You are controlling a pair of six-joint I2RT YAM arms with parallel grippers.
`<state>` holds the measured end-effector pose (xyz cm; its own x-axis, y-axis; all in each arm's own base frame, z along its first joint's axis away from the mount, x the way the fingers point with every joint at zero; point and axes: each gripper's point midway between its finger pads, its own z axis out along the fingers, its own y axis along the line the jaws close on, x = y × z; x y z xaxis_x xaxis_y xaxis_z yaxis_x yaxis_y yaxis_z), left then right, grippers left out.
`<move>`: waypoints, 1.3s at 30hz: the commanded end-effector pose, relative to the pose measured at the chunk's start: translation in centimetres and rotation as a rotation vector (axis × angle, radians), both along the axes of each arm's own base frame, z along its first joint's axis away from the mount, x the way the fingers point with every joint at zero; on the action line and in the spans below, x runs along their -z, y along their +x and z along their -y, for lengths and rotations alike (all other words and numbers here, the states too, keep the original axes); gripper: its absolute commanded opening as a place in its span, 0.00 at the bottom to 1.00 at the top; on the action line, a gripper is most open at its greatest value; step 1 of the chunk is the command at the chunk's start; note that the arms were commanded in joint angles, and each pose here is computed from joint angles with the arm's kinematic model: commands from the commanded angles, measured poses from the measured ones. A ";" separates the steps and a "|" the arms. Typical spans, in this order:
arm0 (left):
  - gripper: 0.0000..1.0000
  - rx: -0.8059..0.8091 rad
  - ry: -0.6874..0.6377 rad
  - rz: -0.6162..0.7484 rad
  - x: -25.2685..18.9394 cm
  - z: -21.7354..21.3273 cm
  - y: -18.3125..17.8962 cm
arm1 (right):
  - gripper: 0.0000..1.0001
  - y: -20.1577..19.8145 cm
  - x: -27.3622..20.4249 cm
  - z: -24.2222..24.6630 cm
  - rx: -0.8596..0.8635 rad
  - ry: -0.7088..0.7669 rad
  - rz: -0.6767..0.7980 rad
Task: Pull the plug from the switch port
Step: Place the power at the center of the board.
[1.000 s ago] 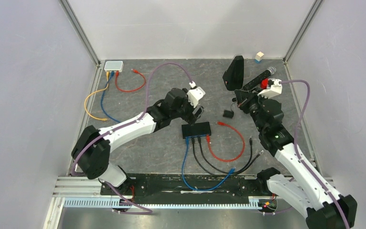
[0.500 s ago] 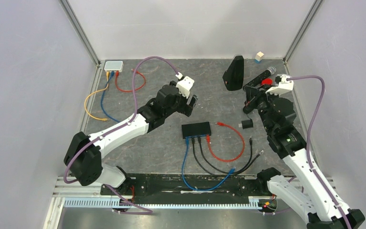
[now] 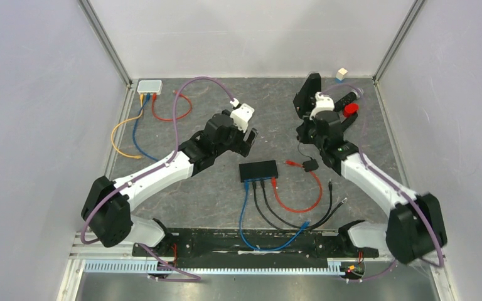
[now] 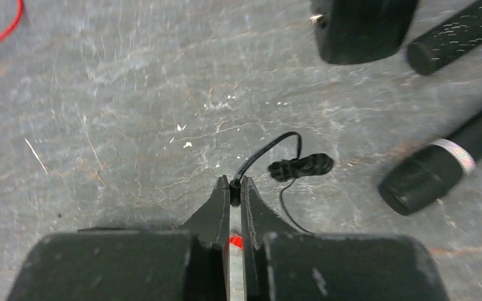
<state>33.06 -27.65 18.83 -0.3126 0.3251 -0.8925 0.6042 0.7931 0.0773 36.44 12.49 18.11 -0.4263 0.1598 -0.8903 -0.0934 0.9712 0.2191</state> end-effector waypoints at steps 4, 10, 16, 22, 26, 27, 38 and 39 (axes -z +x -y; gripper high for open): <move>0.87 -0.036 -0.039 0.022 -1.4 -1.1 -0.5 | 0.00 3.8 -0.2 -5.9 -0.258 0.039 -0.003; 0.87 -0.046 -0.035 0.024 -1.3 -1.3 -0.5 | 0.00 6.0 2.7 -7.6 -0.302 0.021 -0.103; 0.87 -0.042 -0.006 0.036 -1.2 -1.6 -0.4 | 0.01 8.6 1.5 -8.2 -0.325 -0.076 -0.070; 0.87 -0.040 -0.006 0.033 -1.1 -1.4 -0.3 | 0.03 7.0 7.4 -9.6 -0.384 -0.161 -0.252; 0.87 -0.032 0.001 0.026 -0.8 -1.3 -0.3 | 0.04 5.3 10.5 -8.9 -0.381 -0.176 -0.334; 0.87 -0.029 0.002 0.024 -0.8 -1.3 -0.4 | 0.03 4.9 10.9 -8.8 -0.389 -0.192 -0.348; 0.86 -0.006 -0.002 -0.008 -0.3 -0.8 -0.8 | 0.04 3.7 13.4 -2.9 -0.198 -0.388 -0.435; 0.86 -0.007 0.000 -0.010 -0.3 -0.9 -0.8 | 0.02 3.6 13.5 -2.7 -0.188 -0.378 -0.439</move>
